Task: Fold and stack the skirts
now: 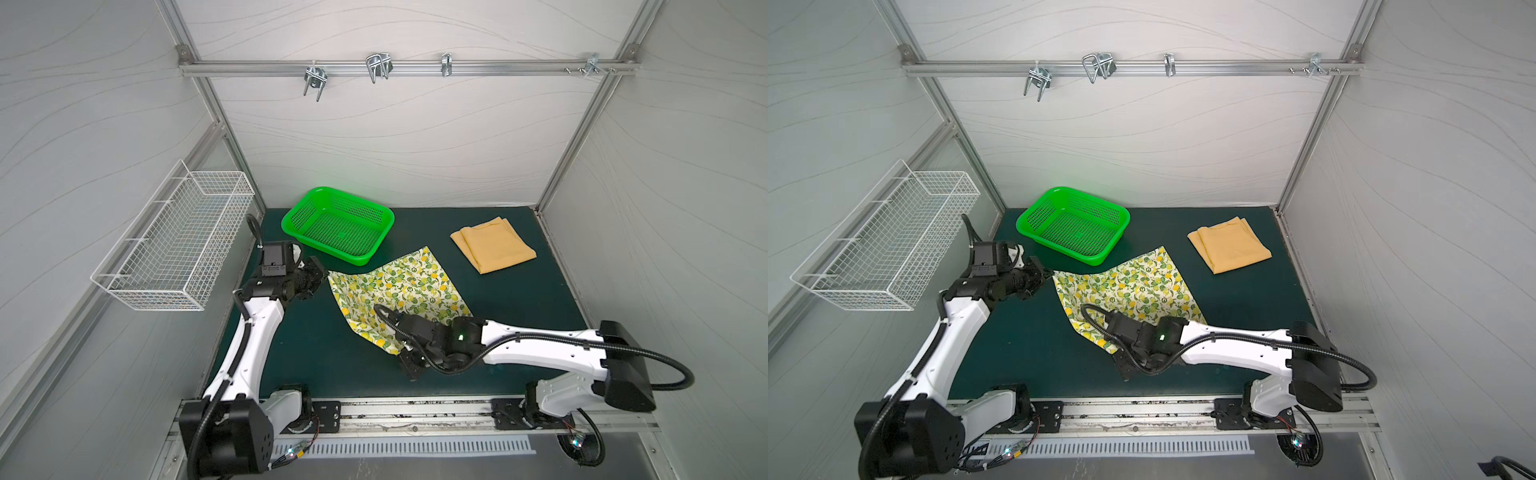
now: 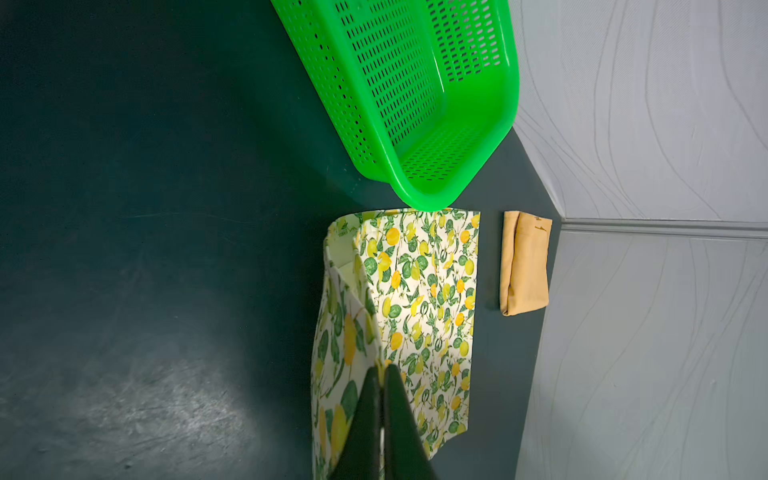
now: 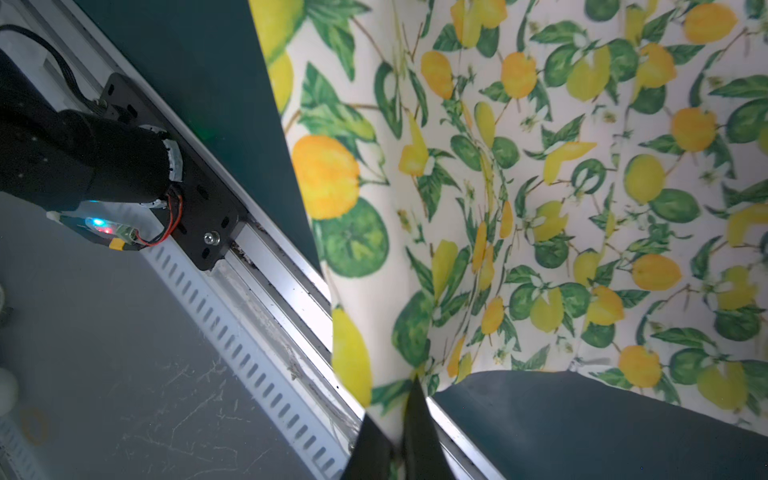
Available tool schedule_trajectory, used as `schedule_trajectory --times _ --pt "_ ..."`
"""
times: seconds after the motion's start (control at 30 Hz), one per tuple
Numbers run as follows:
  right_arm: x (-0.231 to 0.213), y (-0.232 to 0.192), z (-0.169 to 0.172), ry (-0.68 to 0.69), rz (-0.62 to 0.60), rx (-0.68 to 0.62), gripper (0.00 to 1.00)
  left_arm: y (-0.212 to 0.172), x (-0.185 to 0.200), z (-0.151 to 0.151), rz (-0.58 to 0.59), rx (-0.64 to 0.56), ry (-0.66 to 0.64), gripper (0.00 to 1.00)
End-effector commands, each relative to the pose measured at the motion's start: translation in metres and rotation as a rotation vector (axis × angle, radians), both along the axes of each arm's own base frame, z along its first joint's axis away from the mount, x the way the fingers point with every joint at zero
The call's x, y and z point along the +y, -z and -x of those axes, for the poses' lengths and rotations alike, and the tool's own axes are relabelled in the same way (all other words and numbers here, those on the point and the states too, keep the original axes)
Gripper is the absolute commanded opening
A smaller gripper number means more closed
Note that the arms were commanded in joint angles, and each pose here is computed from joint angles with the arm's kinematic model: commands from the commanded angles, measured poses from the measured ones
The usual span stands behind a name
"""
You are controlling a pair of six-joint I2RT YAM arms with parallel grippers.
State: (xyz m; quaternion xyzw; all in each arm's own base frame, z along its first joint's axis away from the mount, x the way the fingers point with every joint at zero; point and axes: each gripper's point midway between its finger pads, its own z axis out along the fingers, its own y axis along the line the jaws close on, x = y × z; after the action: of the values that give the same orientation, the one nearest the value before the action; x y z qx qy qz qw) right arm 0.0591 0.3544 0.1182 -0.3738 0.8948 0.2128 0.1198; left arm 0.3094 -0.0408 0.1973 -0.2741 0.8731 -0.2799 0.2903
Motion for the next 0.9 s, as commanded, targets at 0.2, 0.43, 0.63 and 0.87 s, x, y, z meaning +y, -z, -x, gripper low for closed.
schedule_trajectory --times 0.2,0.43,0.63,0.87 --pt "0.022 0.002 0.028 0.029 -0.051 0.026 0.06 -0.011 0.012 0.009 -0.034 -0.053 -0.057 0.00" --pt "-0.006 -0.001 0.016 0.120 -0.060 0.020 0.07 -0.035 -0.025 -0.019 -0.040 -0.099 0.041 0.00" --pt "-0.039 -0.005 -0.008 0.232 -0.088 0.049 0.07 -0.044 -0.072 -0.047 -0.047 -0.114 0.117 0.00" --pt "-0.085 -0.008 -0.042 0.364 -0.135 0.094 0.08 -0.042 -0.115 -0.080 -0.025 -0.099 0.172 0.00"
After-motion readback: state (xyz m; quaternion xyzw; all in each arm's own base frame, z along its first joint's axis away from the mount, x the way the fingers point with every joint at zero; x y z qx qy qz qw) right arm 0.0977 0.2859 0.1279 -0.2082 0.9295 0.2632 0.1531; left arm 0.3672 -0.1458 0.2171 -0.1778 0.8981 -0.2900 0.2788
